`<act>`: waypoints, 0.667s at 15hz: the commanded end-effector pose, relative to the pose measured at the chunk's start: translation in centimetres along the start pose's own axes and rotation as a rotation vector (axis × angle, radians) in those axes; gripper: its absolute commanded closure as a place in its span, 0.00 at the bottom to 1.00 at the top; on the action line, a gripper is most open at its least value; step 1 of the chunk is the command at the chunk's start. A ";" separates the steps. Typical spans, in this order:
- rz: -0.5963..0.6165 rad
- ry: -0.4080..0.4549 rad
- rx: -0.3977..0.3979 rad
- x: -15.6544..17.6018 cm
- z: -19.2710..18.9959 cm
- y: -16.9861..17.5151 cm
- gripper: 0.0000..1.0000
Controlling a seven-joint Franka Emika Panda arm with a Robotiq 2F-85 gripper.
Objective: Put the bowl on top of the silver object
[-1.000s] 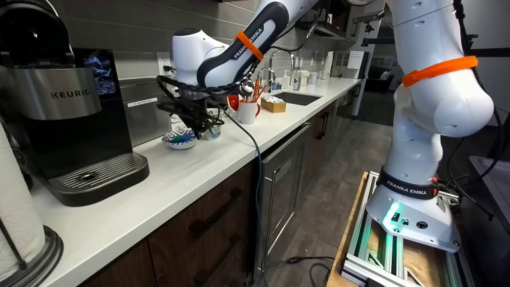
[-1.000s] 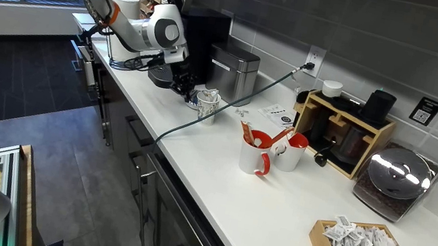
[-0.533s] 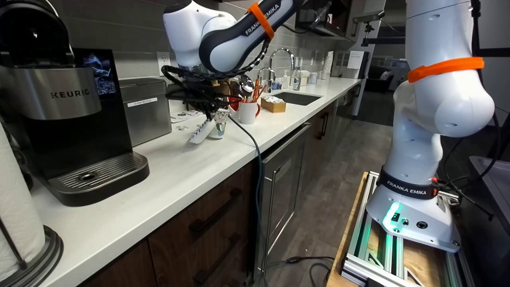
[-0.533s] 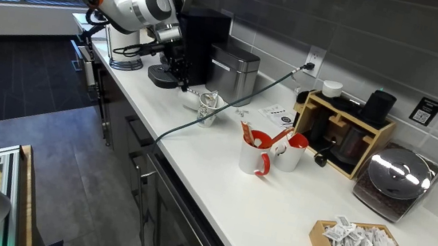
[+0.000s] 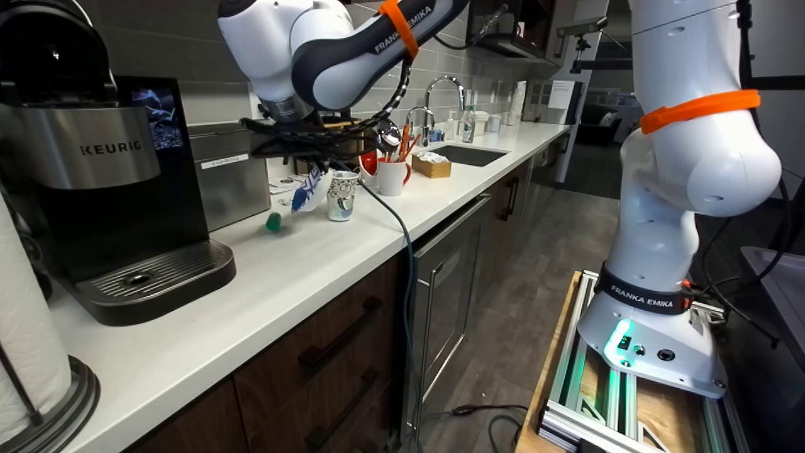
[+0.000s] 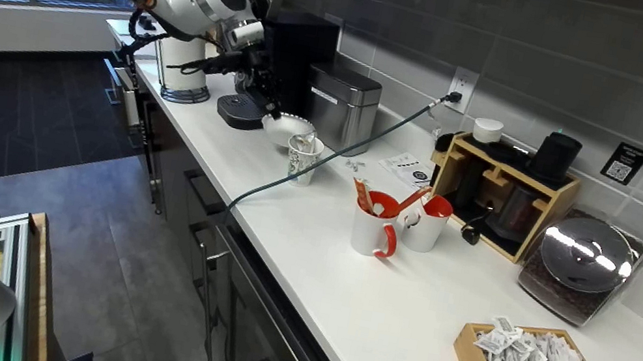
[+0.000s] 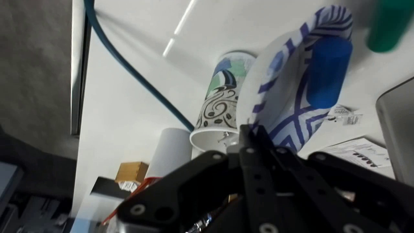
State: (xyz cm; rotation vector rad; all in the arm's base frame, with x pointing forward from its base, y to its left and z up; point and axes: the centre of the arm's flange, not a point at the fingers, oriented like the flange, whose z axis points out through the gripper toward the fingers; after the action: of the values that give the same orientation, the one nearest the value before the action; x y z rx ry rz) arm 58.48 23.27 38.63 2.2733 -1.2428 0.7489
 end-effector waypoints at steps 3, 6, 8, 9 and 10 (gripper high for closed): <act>-0.114 0.256 -0.141 0.4 -2.3 -4.6 0.99; -0.190 0.267 -0.180 0.5 -3.1 -5.3 0.99; -0.238 0.237 -0.161 -0.2 -4.3 -6.6 0.99; -0.265 0.209 -0.142 -0.2 -4.6 -7.0 0.99; -0.315 0.189 -0.124 -0.7 -4.7 -7.6 0.99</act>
State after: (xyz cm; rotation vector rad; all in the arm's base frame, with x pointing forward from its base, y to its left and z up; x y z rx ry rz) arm 61.62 28.09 40.80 2.1028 -0.8919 0.7854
